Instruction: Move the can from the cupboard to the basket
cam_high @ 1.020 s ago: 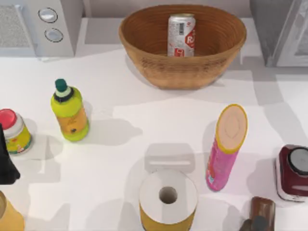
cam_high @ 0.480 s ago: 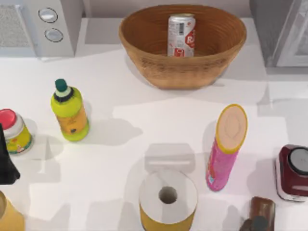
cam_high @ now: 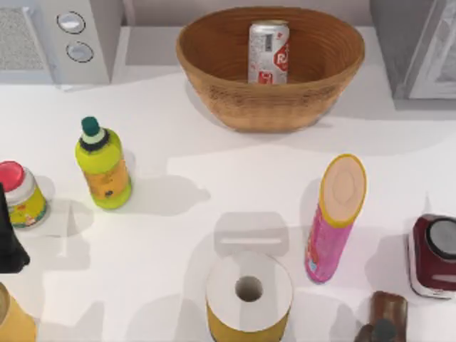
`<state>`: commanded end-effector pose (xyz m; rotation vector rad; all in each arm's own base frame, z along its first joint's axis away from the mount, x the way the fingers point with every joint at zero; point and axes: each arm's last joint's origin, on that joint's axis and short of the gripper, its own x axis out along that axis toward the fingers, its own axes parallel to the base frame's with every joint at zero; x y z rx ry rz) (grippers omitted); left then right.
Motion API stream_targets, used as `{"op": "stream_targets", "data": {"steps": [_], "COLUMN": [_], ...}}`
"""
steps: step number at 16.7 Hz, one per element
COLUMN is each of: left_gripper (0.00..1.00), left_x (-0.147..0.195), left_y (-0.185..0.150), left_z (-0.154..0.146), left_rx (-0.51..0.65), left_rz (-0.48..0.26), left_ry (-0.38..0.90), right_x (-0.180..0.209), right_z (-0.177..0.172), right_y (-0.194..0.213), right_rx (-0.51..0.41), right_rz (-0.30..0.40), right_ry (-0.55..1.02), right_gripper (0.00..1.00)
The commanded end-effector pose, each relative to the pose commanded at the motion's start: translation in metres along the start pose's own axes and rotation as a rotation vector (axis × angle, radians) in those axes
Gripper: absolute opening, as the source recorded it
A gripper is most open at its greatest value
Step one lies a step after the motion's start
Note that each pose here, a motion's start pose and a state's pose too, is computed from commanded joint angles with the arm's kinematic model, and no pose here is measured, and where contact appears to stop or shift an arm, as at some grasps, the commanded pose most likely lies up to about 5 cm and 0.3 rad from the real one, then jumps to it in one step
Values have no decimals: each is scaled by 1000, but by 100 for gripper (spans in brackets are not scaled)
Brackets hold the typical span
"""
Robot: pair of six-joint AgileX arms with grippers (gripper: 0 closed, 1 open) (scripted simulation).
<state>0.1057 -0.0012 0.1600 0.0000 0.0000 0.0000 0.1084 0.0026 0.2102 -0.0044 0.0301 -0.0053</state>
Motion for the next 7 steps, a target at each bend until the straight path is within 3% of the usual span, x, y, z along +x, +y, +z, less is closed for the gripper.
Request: {"op": "stream_targets", "data": {"steps": [3,7], "left_gripper": [100,100], "left_x": [0,0], "left_y": [0,0], "left_z": [0,0], "left_rx": [0,0], "left_rz": [0,0], "left_ry": [0,0], "right_x": [-2,-1], "right_z": [-37,-50], "right_y": [-3,-4], "right_rx": [3,4], "right_rz": [4,5], "right_ry": [-19,-30], "right_gripper": [100,100]}}
